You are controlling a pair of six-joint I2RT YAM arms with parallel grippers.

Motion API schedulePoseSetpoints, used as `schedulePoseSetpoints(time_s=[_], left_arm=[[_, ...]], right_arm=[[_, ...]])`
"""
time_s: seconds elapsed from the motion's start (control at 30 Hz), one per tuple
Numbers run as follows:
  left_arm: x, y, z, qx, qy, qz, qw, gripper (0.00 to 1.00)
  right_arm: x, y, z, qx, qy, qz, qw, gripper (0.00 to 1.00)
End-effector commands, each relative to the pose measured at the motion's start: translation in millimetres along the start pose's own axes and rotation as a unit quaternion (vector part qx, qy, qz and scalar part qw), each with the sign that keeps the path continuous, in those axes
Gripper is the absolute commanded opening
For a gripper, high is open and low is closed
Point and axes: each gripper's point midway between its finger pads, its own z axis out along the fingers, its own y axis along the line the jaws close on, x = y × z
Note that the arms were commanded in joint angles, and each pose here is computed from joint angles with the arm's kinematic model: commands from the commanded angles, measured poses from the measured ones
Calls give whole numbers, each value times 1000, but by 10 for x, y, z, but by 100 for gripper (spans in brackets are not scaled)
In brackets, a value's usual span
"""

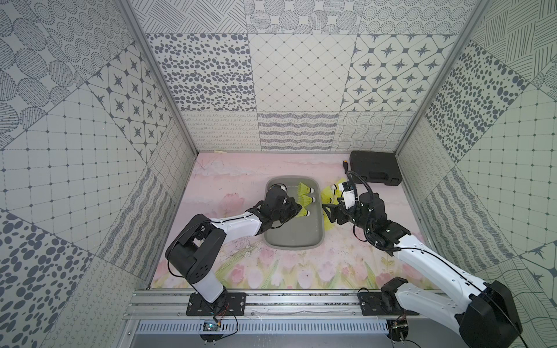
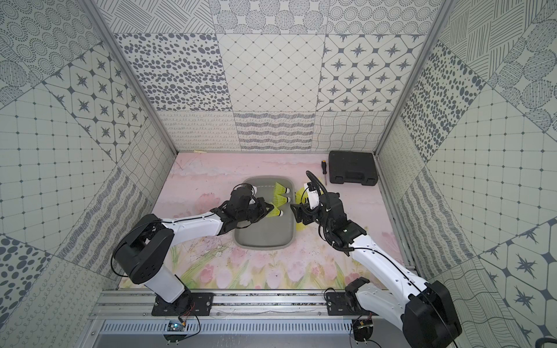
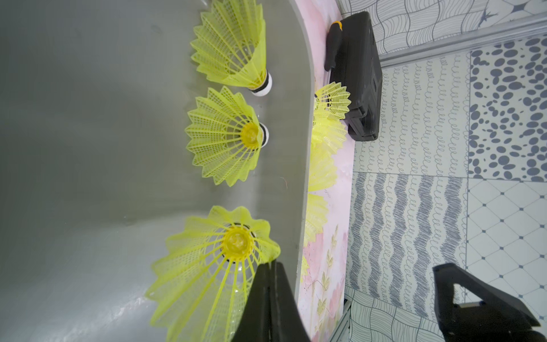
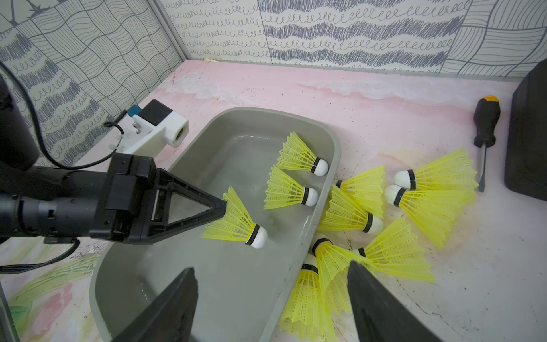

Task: Put the shuttlecocks into the storage box
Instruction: Place the shuttlecock in the storage box.

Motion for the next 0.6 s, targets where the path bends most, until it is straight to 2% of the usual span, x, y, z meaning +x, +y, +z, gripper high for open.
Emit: schedulePoseSetpoints(time_s=[0.0, 0.57], left_arm=[[-79, -137, 91, 42, -19, -47, 998, 0], [17, 64, 301, 24, -4, -75, 997, 0]], right_arm=[[-7, 26, 31, -6, -6, -2, 1000, 83], [35, 0, 37, 0, 4, -8, 1000, 84]])
